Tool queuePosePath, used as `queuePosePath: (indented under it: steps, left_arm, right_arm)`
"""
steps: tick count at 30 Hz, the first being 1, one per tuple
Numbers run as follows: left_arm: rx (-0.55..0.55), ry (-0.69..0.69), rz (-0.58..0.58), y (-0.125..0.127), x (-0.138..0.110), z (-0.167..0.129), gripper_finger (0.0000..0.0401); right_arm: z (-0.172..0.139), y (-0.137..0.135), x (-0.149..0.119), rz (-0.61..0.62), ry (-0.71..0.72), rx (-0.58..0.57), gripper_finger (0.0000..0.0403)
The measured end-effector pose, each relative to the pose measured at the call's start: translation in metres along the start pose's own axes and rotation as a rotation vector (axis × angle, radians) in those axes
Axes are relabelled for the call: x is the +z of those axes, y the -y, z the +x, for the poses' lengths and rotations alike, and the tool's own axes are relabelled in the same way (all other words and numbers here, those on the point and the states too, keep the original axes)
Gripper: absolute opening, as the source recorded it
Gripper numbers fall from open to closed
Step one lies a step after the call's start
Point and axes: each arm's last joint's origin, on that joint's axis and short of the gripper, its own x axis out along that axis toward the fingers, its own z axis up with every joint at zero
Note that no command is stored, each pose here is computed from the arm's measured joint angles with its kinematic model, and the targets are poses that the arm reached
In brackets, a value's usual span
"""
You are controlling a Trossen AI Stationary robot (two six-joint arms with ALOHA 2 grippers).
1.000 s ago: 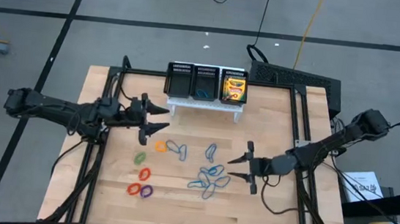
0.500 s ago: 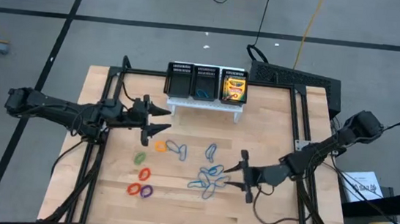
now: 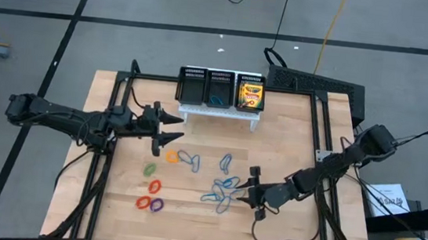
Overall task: Pick & Place Office Desk Supplies
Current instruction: Put the blue rubber band into the middle black bin
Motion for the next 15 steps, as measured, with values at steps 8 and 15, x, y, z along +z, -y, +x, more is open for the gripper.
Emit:
queuePosePath:
  steps: [8, 15]
  left_arm:
    - [0.0, -0.003, 0.009, 0.0, 0.0, 0.0, 0.0255]
    - [0.0, -0.002, 0.005, 0.0, 0.0, 0.0, 0.0255]
  right_arm:
    - [0.011, 0.005, -0.019, 0.025, -0.122, -0.027, 0.0155]
    - [0.032, 0.006, -0.04, 0.067, -0.21, -0.003, 0.0155]
